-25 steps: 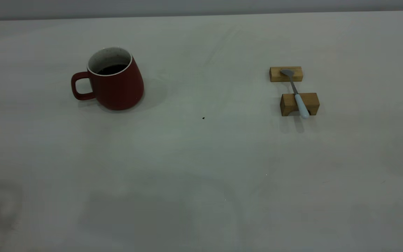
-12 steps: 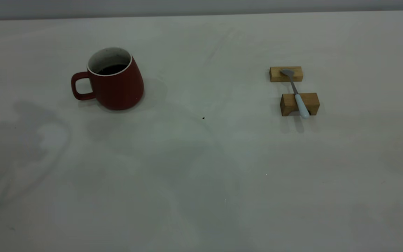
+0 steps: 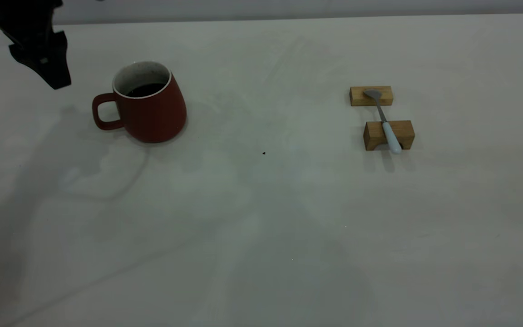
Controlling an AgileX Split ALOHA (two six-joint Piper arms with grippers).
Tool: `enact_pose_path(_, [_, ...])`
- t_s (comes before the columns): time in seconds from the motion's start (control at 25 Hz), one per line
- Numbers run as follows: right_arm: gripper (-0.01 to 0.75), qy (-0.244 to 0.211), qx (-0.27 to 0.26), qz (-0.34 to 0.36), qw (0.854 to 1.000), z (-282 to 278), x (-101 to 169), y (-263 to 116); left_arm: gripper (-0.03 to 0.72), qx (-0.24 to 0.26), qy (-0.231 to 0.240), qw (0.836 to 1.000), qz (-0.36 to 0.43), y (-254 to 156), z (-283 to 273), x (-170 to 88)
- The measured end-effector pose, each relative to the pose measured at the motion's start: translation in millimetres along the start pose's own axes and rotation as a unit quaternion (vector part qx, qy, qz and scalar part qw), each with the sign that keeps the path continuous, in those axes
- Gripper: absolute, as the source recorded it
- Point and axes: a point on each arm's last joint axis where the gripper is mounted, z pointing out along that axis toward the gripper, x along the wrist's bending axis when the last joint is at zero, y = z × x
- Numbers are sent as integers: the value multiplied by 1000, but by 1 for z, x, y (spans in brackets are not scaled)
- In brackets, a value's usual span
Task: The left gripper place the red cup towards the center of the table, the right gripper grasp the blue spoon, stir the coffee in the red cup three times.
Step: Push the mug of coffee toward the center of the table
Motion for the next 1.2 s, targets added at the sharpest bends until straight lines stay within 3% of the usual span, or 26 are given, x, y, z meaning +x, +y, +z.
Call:
enact_pose_path(0.2, [435,0,0,0,1000,0,0,0,551,-11,-19,999,39,11,18,7])
enact_pose_path(0.52, [435,0,0,0,1000,0,0,0,551,-40,-71,994,77,17,47,-3])
enact_pose_path(0.88, [435,0,0,0,1000,0,0,0,551,-51,-51,993,91,24,66,-3])
enact_pose_path(1.2, [435,0,0,0,1000,0,0,0,551,-52,-50,981,180,30,86,-11])
